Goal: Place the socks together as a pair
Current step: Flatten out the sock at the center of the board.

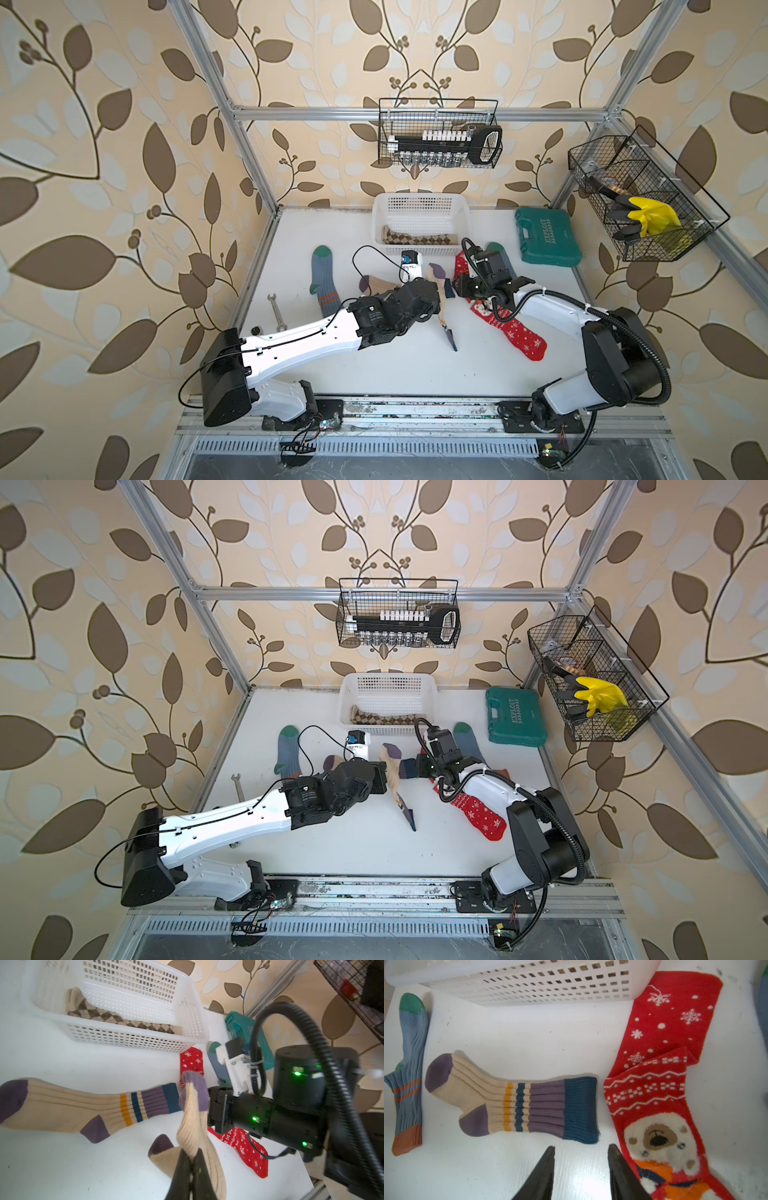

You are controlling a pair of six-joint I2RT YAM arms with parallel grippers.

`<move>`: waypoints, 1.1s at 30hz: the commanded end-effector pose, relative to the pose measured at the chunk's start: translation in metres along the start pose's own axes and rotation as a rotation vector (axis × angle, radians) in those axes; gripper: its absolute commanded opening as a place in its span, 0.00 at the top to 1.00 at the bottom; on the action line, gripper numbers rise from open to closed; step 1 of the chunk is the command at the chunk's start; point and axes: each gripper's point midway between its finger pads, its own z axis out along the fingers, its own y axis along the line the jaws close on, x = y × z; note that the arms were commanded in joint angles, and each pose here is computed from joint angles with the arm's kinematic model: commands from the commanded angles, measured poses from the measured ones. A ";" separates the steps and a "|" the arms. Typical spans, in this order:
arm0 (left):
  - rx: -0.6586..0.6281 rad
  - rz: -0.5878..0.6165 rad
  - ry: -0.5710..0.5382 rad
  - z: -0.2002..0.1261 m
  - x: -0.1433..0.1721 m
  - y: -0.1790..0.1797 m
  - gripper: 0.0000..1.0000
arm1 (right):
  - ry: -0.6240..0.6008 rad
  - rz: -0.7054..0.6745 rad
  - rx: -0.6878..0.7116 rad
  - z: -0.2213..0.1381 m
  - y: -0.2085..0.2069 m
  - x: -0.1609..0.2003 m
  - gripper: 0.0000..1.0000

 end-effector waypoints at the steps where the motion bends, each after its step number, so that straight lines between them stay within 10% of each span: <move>1: -0.170 -0.098 -0.045 0.018 0.004 0.064 1.00 | 0.004 0.010 -0.036 -0.003 0.005 0.002 0.57; 12: -0.412 -0.144 -0.028 0.028 0.047 0.170 1.00 | 0.222 -0.288 0.004 -0.008 0.076 0.061 0.57; 19: -0.444 -0.143 -0.085 0.011 0.042 0.199 0.62 | 0.354 -0.557 0.184 -0.011 0.076 0.136 0.59; 33: -0.396 -0.240 -0.137 -0.015 0.022 0.253 0.56 | 0.442 -0.545 0.146 -0.024 0.073 0.176 0.56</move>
